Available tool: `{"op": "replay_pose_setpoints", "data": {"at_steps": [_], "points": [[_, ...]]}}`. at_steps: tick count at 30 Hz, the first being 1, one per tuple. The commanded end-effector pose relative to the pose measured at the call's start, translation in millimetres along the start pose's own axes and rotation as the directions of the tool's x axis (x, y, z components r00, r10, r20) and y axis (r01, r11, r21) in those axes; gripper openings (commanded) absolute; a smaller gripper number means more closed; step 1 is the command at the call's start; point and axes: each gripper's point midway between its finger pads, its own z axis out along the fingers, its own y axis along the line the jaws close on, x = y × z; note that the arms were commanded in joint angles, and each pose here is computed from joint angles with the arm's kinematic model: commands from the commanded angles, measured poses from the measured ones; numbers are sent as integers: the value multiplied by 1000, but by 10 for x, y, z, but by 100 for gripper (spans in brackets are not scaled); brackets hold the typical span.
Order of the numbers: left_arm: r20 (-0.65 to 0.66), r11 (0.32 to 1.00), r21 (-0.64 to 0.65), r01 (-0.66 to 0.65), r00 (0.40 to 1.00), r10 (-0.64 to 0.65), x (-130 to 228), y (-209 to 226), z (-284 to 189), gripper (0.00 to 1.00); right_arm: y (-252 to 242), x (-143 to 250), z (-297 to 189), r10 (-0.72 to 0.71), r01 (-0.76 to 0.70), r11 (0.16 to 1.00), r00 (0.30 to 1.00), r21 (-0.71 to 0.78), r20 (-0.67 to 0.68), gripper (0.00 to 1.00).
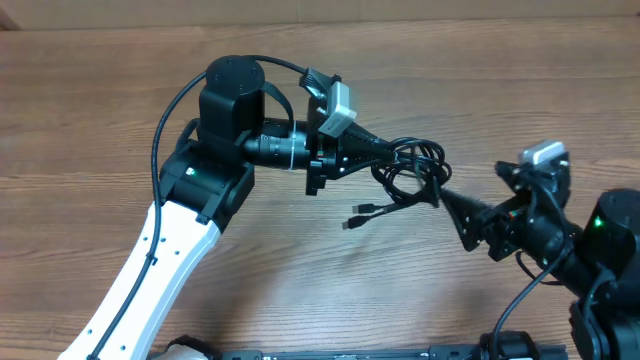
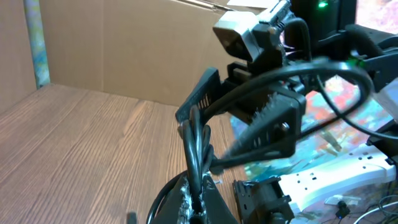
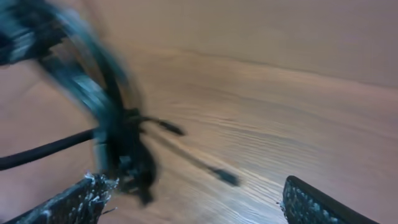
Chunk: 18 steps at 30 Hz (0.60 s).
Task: Untangle cables
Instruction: 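Move the right gripper toward the hanging cables and grasp a loop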
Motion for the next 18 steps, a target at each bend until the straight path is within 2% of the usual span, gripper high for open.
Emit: {"op": "replay_pose_setpoints", "data": {"at_steps": [1, 4, 6, 7, 9, 12, 14, 18], "points": [[21, 997, 41, -72, 997, 71, -147, -184, -39, 4, 376, -99, -18, -131, 139, 963, 990, -230, 51, 88], [20, 997, 44, -70, 997, 69, -140, -183, -28, 4, 566, -112, -28, -167, 187, 915, 982, -358, 85, 87], [18, 996, 50, -69, 998, 68, -132, -193, -8, 4, 647, -136, -40, -167, 196, 889, 980, -414, 105, 82], [16, 996, 57, -67, 998, 67, -124, -203, 13, 4, 688, -157, -46, -164, 199, 874, 980, -443, 117, 75], [12, 995, 76, -68, 998, 67, -107, -241, 70, 4, 708, -175, -37, -160, 200, 862, 979, -465, 124, 57], [8, 993, 91, -75, 997, 74, -90, -282, 158, 4, 683, -175, 4, -153, 189, 863, 982, -468, 115, 12], [6, 995, 66, -71, 997, 71, -88, -238, 159, 4, 664, -173, 15, -149, 183, 869, 983, -459, 109, 4], [-1, 998, 0, -55, 998, 55, -73, -108, 133, 4, 572, -200, 60, -104, 129, 902, 991, -411, 83, 4]]}}
